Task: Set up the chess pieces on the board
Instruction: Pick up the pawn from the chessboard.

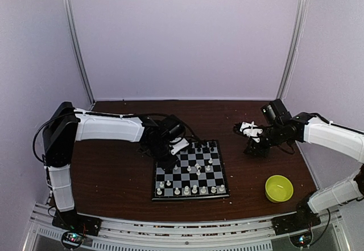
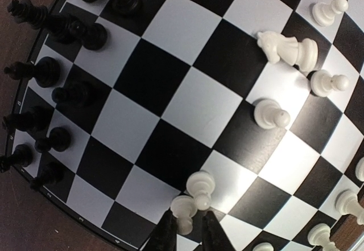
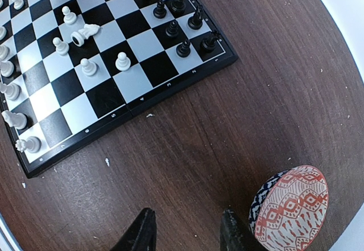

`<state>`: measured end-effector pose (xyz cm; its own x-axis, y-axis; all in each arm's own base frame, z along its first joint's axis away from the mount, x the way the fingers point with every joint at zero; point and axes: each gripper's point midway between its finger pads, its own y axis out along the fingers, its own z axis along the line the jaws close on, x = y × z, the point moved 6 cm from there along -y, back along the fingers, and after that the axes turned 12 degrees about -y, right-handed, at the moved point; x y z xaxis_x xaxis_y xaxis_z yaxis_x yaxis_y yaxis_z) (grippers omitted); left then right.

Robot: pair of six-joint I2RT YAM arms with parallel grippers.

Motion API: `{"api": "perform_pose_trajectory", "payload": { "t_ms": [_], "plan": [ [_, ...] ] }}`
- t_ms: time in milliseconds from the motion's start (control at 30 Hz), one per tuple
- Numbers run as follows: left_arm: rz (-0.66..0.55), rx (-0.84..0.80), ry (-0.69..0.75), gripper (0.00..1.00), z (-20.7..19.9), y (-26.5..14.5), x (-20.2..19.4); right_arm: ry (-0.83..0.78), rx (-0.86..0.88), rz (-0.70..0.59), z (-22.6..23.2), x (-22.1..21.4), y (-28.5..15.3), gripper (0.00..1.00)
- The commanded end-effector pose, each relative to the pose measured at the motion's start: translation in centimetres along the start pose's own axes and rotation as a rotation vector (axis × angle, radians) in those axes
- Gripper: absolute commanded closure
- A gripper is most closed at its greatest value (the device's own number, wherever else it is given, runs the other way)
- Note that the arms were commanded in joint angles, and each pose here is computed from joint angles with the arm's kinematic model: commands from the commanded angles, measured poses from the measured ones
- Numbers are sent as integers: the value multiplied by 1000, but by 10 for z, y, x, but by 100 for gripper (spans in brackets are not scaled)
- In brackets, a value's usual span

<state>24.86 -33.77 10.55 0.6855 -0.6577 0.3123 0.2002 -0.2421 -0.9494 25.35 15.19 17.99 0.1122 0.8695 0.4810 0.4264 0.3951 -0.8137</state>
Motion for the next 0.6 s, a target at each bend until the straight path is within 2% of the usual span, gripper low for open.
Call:
{"api": "perform_pose_trajectory", "payload": {
  "t_ms": [0, 333, 567],
  "plan": [
    [-20, 1, 8, 88, 3, -1, 9, -13, -13, 6, -4, 3, -3, 62],
    [-19, -20, -2, 96, 2, -22, -5, -14, -13, 7, -3, 3, -3, 63],
    [-72, -217, 82, 95, -34, -56, -12, -15, -14, 9, -4, 4, -2, 63]
  ]
}}
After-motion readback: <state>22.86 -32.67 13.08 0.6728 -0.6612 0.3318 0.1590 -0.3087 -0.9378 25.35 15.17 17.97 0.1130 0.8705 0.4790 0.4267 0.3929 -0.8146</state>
